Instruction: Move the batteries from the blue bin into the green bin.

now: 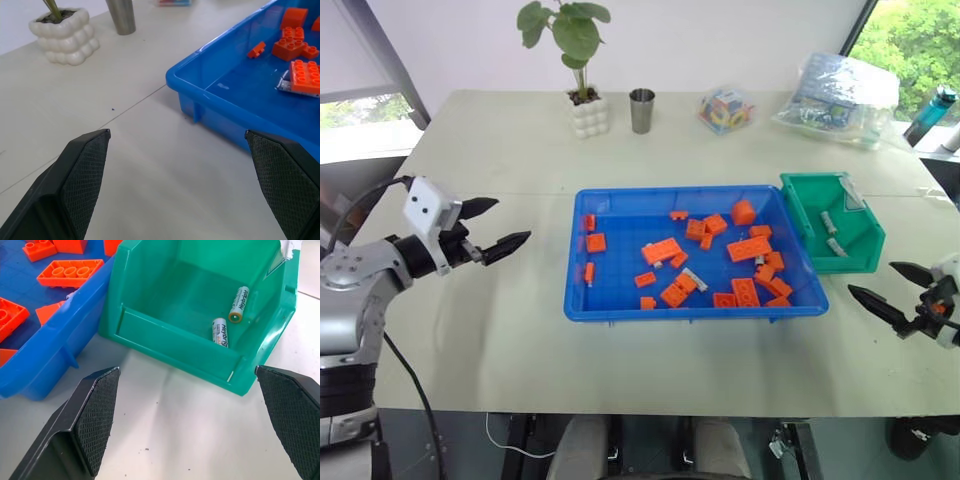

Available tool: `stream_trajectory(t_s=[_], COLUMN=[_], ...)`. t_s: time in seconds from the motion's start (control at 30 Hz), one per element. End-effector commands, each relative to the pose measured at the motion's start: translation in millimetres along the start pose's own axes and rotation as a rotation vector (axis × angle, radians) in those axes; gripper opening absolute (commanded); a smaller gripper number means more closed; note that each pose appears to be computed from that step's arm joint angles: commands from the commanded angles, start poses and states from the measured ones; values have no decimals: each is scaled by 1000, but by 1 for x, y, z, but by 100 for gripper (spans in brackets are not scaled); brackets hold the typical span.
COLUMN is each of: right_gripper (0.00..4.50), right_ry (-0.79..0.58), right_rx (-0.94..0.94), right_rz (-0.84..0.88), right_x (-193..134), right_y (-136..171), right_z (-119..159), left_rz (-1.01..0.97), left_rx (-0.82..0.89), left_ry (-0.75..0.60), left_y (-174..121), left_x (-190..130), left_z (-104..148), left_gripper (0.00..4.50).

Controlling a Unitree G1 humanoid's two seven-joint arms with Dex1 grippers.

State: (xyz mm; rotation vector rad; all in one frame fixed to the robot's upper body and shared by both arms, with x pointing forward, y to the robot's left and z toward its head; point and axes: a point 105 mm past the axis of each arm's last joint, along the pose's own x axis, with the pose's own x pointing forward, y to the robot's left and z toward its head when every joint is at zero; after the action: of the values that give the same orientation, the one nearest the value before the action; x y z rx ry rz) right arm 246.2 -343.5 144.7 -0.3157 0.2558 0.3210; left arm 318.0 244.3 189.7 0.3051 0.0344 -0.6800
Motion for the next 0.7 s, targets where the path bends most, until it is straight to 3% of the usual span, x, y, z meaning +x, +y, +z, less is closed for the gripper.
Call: stream_trajectory(t_s=[0.03,0.7], right_gripper=[446,446], right_ry=[-50,-41], right_rx=[-30,-38], right_rz=[-10,8], right_x=[-2,0], right_y=[0,3], right_z=[14,19], left_rz=[-10,-22], left_rx=[35,8], left_ry=[-25,-14], left_y=[1,-4], left_x=[0,-3], left_z=[12,12], left_gripper=[450,450])
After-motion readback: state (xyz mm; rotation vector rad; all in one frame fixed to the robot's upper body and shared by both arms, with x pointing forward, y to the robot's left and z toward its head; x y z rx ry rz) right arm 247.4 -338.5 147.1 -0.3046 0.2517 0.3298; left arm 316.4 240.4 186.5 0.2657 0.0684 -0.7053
